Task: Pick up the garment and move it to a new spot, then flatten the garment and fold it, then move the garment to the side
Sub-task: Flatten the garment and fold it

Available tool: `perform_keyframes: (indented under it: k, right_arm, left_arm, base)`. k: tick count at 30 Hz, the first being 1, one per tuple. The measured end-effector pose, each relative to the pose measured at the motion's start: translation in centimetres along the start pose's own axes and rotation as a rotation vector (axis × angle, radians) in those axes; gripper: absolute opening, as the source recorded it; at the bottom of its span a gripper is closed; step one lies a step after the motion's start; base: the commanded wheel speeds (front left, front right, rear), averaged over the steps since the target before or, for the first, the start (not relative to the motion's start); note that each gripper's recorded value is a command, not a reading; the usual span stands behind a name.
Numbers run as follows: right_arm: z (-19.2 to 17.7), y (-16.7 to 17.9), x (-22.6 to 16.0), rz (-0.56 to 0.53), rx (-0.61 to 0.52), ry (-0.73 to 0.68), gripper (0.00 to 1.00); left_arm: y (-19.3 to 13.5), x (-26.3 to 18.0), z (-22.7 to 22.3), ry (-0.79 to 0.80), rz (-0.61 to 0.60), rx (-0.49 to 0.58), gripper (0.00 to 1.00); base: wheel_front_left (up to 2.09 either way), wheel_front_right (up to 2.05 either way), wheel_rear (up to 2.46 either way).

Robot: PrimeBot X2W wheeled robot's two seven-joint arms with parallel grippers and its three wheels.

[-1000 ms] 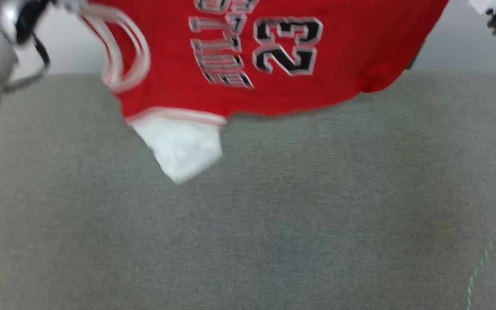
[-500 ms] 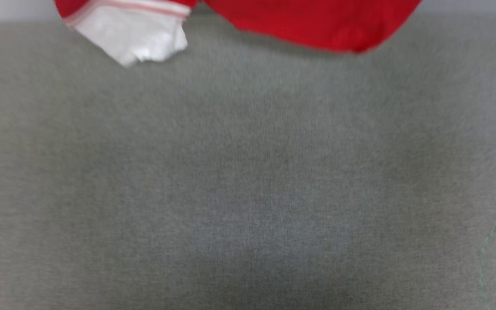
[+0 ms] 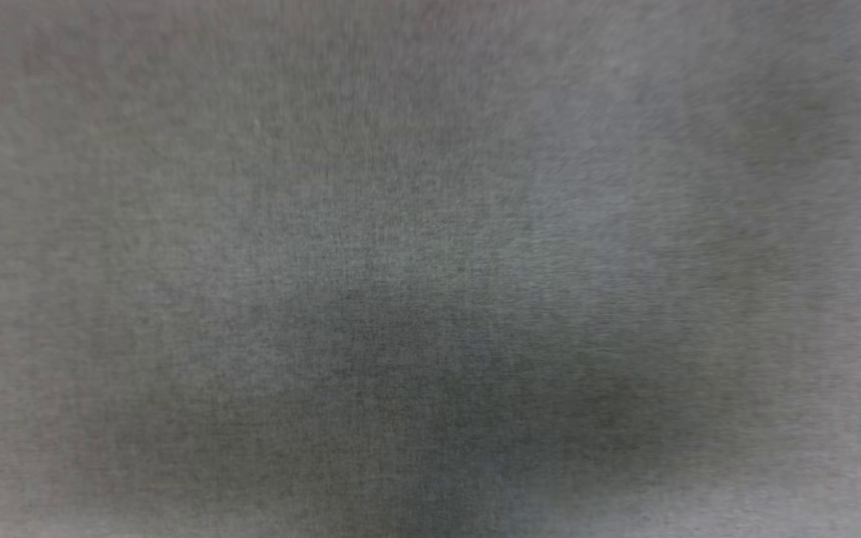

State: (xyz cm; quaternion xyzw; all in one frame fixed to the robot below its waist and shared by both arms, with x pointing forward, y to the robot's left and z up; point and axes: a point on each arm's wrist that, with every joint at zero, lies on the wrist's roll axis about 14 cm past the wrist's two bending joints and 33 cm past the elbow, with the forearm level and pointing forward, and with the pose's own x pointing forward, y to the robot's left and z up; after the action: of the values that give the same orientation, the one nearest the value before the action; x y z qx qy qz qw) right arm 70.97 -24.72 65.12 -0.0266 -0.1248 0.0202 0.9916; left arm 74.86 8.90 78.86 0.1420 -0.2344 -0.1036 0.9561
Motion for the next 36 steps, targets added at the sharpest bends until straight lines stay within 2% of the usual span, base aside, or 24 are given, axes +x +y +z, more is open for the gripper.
perform_keyframes:
  k: [3,5,10,16,19,23,29,32,36]
  right_arm:
    - [-0.1,-0.7,1.4,-0.014,-0.016,-0.054,0.0]
    - [-2.1,-0.6,1.8,-0.019,-0.021,-0.049,0.0]
    - [-10.4,3.5,1.5,0.036,0.031,0.073,0.0]
    - [-15.6,7.4,-0.1,0.113,0.056,0.198,0.0]
    - [-15.7,8.4,-1.1,0.149,0.06,0.234,0.0]
    - [-15.2,7.3,-2.9,0.158,0.057,0.286,0.0]
    - [-13.7,7.2,-7.3,0.238,0.044,0.339,0.0]
    - [-13.6,6.6,-10.6,0.256,0.058,0.377,0.0]
    - [-14.4,7.5,-16.7,0.32,0.077,0.47,0.0]
  left_arm:
    - [-1.4,0.7,-1.7,-0.027,-0.01,-0.021,0.0]
    - [-2.7,0.7,-3.7,-0.019,-0.029,-0.038,0.0]
    - [-4.2,-0.4,-10.3,0.072,-0.076,-0.055,0.0]
    - [-3.4,-4.5,-17.8,0.248,-0.083,-0.059,0.0]
    - [-2.5,-6.2,-18.7,0.29,-0.079,-0.068,0.0]
    - [-2.7,-9.0,-19.5,0.346,-0.095,-0.103,0.0]
    - [-2.8,-13.6,-19.1,0.406,-0.134,-0.127,0.0]
    - [-3.2,-17.0,-19.7,0.462,-0.152,-0.143,0.0]
    - [-4.1,-22.6,-20.3,0.542,-0.178,-0.168,0.0]
  base:
    - [0.0,0.0,0.0]
    - [0.0,0.0,0.0]
    - [0.0,0.0,0.0]
    - [0.0,0.0,0.0]
    - [0.0,0.0,0.0]
    - [0.0,0.0,0.0]
    - [0.0,0.0,0.0]
    - [0.0,0.0,0.0]
    - [0.0,0.0,0.0]
